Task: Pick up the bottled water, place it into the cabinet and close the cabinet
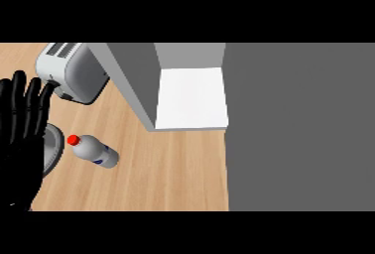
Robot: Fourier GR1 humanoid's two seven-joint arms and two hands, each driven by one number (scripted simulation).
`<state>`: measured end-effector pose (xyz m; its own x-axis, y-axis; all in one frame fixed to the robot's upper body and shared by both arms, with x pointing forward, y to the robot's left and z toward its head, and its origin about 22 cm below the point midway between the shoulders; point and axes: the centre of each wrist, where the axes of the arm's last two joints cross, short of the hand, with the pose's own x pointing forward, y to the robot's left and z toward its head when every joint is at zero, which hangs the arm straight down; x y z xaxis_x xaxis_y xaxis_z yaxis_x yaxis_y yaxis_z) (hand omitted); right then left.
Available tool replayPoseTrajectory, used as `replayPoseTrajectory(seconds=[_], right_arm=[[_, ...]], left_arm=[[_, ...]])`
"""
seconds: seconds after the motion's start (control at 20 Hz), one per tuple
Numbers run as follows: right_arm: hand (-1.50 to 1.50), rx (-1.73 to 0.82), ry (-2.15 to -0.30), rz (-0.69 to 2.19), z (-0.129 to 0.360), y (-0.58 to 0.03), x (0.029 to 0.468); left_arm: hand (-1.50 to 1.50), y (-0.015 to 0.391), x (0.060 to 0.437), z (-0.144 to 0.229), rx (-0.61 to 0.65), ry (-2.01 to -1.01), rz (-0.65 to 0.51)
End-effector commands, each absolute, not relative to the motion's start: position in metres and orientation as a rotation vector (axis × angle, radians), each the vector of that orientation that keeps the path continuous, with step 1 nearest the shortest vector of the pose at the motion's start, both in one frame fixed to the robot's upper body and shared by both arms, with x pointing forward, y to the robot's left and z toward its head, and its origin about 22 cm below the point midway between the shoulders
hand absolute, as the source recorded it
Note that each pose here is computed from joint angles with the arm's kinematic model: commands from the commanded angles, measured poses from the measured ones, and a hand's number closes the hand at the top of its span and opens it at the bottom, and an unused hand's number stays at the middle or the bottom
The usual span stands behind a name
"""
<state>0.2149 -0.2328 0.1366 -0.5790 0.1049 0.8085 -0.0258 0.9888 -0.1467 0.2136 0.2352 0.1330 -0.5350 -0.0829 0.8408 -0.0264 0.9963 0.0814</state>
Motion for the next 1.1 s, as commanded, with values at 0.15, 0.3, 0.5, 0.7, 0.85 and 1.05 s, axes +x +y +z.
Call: replayPoseTrajectory(seconds=[0.15,0.3,0.5,0.7,0.85,1.05], right_arm=[[-1.5,-0.04,-2.118,0.151,0.126,-0.237,0.199],[-1.5,0.175,-2.044,0.256,0.118,-0.22,0.198],[-1.5,0.231,-2.01,0.257,0.125,-0.221,0.183],[-1.5,0.237,-1.992,0.255,0.137,-0.209,0.161],[-1.5,0.26,-2.0,0.258,0.146,-0.204,0.15],[-1.5,0.245,-1.991,0.25,0.157,-0.202,0.126]], left_arm=[[-1.5,0.274,0.23,0.14,-0.391,-2.13,-0.311],[-1.5,0.262,0.234,0.109,-0.669,-1.904,-0.352],[-1.5,0.315,0.228,0.1,-0.826,-1.807,-0.38],[-1.5,0.378,0.235,0.123,-0.873,-1.78,-0.386],[-1.5,0.418,0.23,0.124,-0.895,-1.732,-0.397],[-1.5,0.453,0.228,0.127,-0.883,-1.693,-0.38]])
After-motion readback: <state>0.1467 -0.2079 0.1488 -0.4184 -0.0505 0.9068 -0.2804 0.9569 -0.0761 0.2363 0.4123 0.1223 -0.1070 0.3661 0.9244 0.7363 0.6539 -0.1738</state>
